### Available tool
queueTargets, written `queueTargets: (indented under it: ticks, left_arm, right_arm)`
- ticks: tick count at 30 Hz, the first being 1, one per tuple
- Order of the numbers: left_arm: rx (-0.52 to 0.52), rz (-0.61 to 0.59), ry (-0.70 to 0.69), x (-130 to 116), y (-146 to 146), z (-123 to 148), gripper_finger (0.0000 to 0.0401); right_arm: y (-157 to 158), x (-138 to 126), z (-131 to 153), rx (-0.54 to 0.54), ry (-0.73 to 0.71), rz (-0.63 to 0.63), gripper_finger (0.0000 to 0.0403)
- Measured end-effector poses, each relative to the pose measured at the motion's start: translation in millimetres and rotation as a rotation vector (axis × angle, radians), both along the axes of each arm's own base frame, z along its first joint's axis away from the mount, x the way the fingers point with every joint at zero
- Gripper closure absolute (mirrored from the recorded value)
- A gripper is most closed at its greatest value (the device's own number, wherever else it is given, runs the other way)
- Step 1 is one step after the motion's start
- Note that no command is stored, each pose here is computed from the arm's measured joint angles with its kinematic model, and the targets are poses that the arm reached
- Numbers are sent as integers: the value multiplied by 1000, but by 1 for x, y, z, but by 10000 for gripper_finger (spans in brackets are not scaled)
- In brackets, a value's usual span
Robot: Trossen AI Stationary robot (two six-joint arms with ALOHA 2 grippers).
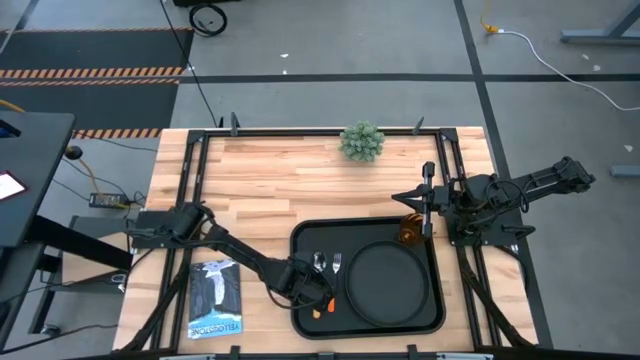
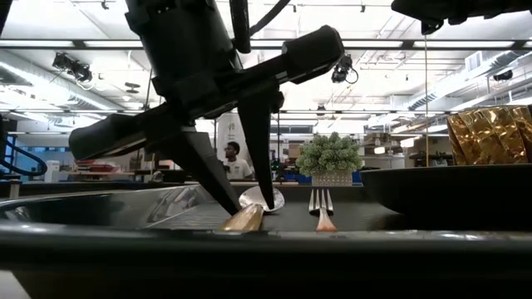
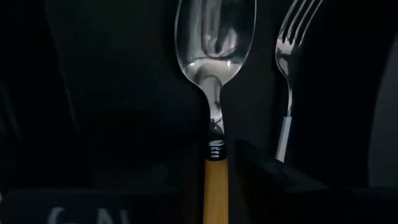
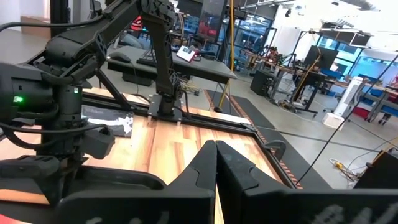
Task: Pick and place plate/cup/fork/spoon on tray
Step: Put the yellow spoon on the black serving tray to the left of the orange fork, then adjust the orange fork on the black serving tray
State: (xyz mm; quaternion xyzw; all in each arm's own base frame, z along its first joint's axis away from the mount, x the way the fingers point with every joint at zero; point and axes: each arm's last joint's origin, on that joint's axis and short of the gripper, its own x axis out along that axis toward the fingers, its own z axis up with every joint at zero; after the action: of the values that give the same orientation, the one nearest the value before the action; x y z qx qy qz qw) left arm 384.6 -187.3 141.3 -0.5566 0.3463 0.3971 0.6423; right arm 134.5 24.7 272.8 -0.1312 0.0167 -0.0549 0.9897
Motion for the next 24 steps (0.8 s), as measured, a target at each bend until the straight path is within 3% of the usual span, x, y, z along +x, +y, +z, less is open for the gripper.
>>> queueTargets:
  ticks: [8, 17, 21, 24]
  left_arm:
    - [20, -39, 4, -1, 0, 2, 270]
    - [47, -101, 65, -9, 4, 27, 277]
    - [110, -201, 115, -7, 9, 42, 277]
    - [186, -365, 122, 0, 13, 55, 277]
  right_arm:
    - [0, 0, 0, 1, 3, 1, 396]
    - [0, 0, 0, 2, 4, 1, 396]
    - [0, 0, -1, 2, 5, 0, 396]
    - [0, 0, -1, 1, 9, 1, 396]
